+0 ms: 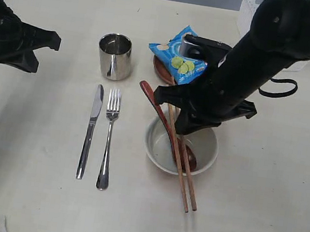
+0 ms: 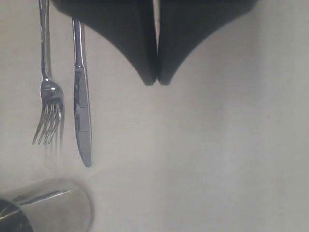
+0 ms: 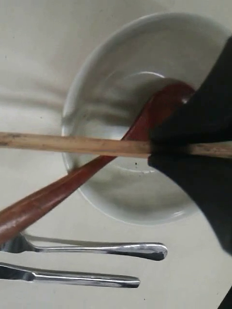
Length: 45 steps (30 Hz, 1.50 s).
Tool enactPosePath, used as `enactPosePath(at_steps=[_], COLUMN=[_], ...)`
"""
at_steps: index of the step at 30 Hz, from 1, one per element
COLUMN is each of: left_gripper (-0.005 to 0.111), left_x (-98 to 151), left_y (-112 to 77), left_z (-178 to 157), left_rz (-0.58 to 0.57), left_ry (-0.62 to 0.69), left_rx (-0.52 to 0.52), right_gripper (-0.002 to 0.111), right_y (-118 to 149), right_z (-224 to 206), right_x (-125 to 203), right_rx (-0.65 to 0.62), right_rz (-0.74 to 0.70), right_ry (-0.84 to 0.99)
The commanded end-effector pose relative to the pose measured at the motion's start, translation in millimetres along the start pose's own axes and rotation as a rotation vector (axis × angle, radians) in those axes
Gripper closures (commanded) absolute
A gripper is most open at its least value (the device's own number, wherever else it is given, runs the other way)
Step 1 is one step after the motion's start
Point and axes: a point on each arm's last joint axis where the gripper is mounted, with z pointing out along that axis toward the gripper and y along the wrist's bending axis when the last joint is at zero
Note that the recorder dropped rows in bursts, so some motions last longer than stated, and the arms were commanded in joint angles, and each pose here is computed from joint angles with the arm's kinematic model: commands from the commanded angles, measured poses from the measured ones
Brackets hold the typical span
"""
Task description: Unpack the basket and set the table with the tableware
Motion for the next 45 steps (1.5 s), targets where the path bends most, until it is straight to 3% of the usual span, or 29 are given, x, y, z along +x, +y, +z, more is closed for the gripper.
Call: enactPosePath(at_steps=[1, 30, 32, 38, 45], left_gripper=[0.107, 0.107, 0.107, 0.107, 0.107], left_x=[2.8, 2.5, 2.5, 2.5, 2.5], left_y=[-1.5, -1.6, -1.6, -1.6, -1.6], left_z=[1.2, 1.2, 1.2, 1.2, 1.2], left_rz=[0.002, 0.0, 0.0, 0.0, 0.0], left_ry=[0.01, 0.007, 0.007, 0.007, 0.007], left_rx=[0.004, 0.005, 0.005, 0.005, 0.005], right_gripper=[0.109, 0.108, 0.103, 0.074, 0.074], right_y=[-2.3, -4.1, -4.1, -3.8, -3.3], right_z=[3.2, 3.6, 3.6, 3.6, 3.6], right_x=[-1.0, 1.4, 1.4, 1.4, 1.6], right_rx=[0.023, 0.041, 0.041, 0.038, 0.033], right_rz=[0.009, 0.003, 0.003, 0.006, 0.015], right_ry=[-0.007, 0.022, 0.022, 0.022, 0.024])
